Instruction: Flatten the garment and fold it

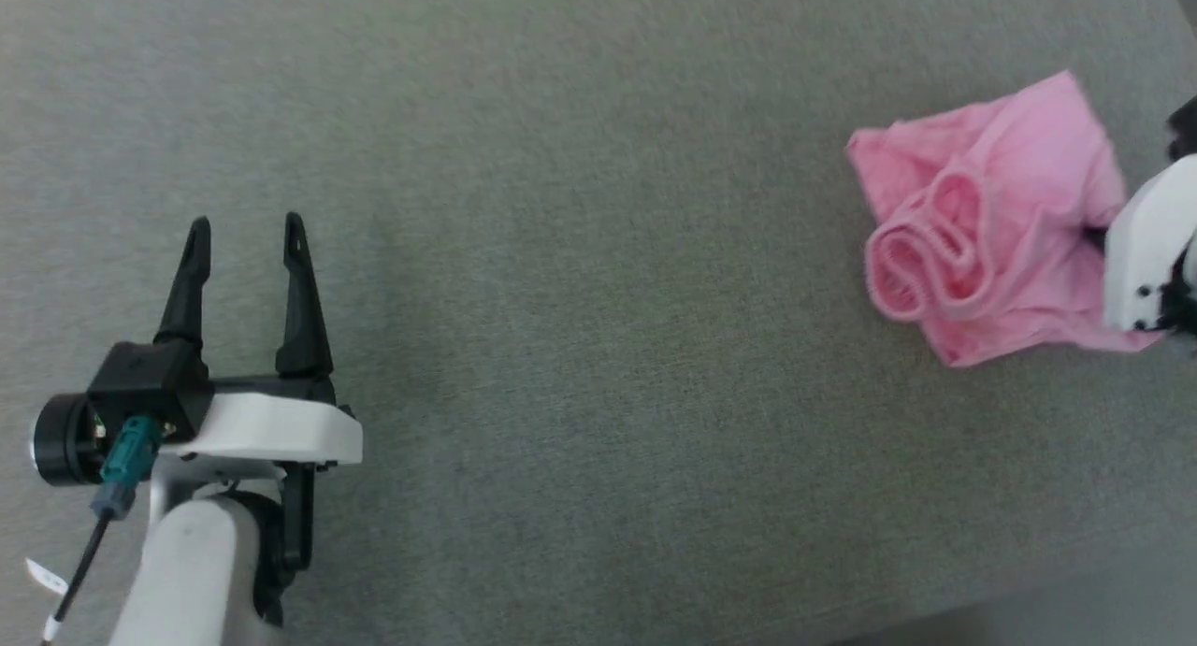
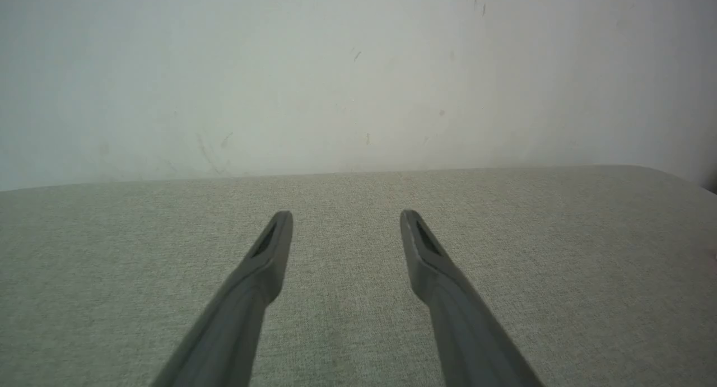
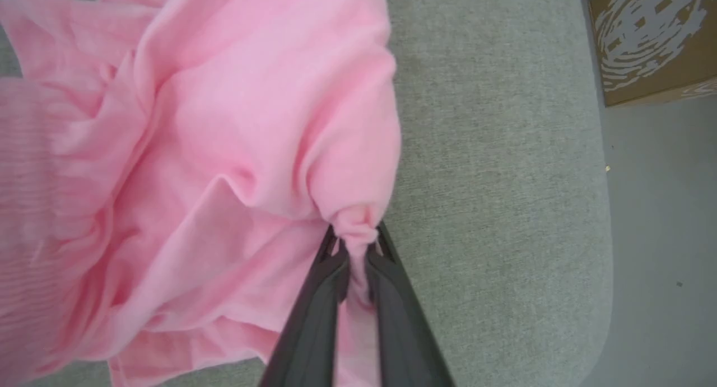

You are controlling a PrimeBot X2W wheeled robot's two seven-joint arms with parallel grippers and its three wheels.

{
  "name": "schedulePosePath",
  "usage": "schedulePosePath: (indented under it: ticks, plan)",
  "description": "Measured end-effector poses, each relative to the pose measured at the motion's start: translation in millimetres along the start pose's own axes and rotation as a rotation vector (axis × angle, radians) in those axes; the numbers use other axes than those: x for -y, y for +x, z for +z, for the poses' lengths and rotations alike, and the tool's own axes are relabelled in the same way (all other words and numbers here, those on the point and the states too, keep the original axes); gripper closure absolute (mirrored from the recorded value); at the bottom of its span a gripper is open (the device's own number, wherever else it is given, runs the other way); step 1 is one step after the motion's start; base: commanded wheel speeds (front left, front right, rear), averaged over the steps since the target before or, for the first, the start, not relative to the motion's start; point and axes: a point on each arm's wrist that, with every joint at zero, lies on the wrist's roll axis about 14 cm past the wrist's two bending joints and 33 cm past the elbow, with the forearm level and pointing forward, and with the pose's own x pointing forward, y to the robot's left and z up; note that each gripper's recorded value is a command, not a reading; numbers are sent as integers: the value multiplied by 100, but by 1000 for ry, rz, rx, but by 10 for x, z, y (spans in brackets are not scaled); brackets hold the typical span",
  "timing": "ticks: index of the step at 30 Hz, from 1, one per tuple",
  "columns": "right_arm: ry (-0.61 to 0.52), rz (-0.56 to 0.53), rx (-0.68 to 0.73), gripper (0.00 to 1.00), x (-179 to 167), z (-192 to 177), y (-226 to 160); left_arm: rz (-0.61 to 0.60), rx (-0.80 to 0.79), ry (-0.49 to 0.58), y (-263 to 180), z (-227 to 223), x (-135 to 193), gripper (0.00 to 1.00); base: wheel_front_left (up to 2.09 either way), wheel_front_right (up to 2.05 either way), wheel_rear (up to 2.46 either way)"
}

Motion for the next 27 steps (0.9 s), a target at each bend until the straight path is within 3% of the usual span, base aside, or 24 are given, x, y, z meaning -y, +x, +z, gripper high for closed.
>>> schedulePosePath:
  ticks: [9, 14, 15, 16, 22, 27]
  plan:
    - [70, -241, -55, 100, 870, -67, 144, -61, -88, 17, 259, -454, 125, 0, 0, 0, 0]
    - [85, -330, -38, 100, 1131, -33, 203, -74, -134, 29, 330, -661, 120, 0, 0, 0, 0]
    - [92, -337, -45, 57, 1145, -58, 224, -77, -135, 28, 344, -675, 126, 0, 0, 0, 0]
    - [95, -346, -47, 0, 1159, -77, 240, -81, -136, 26, 358, -688, 136, 0, 0, 0, 0]
    - [52, -400, 43, 0, 1296, 48, 189, -88, -137, 19, 398, -705, 175, 0, 0, 0, 0]
    - [-16, -392, 229, 0, 1290, 468, 5, -75, -128, -16, 343, -668, 207, 0, 0, 0, 0]
